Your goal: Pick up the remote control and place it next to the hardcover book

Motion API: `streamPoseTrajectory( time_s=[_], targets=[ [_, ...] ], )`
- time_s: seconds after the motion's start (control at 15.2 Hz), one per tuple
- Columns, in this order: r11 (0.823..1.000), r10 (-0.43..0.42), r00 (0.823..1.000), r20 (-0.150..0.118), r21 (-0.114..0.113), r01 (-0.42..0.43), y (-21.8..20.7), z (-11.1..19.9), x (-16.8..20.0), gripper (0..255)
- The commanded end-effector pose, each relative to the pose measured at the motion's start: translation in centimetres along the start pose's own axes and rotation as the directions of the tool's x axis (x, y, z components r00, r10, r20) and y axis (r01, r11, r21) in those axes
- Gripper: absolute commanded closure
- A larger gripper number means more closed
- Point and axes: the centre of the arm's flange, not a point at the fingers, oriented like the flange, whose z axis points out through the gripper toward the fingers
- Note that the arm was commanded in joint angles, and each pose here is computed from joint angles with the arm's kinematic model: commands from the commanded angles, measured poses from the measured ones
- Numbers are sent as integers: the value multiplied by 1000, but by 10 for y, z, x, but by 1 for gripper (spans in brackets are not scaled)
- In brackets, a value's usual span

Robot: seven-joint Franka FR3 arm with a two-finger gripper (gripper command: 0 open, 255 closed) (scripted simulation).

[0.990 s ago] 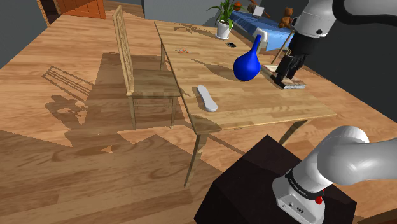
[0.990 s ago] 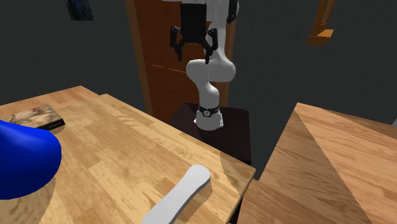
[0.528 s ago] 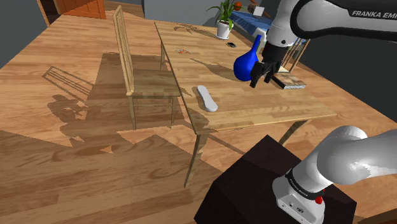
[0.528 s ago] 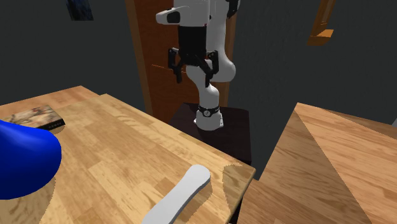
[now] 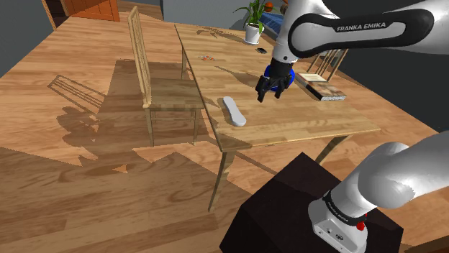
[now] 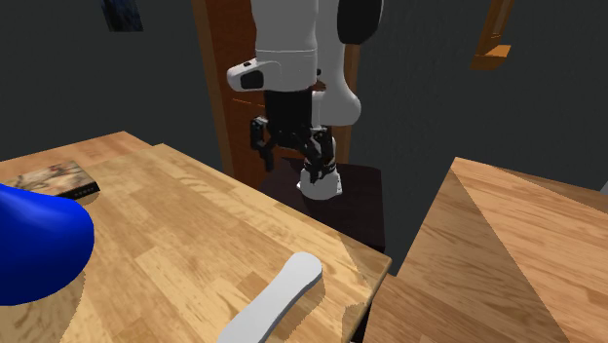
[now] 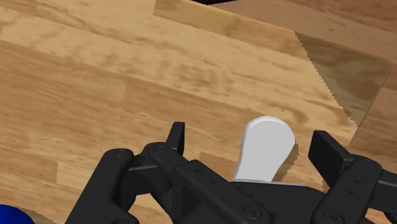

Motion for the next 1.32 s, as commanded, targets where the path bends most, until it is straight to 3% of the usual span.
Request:
streamPoseTrajectory(
  time_s=[0.0, 0.79, 1.25],
  targets=[
    [1000, 21, 1000, -3, 4, -21, -7, 15, 21, 0],
    [990, 141, 990, -13, 27, -141, -36, 104, 146, 0],
    [990, 142, 990, -14, 27, -142, -37, 137, 148, 0]
  ],
)
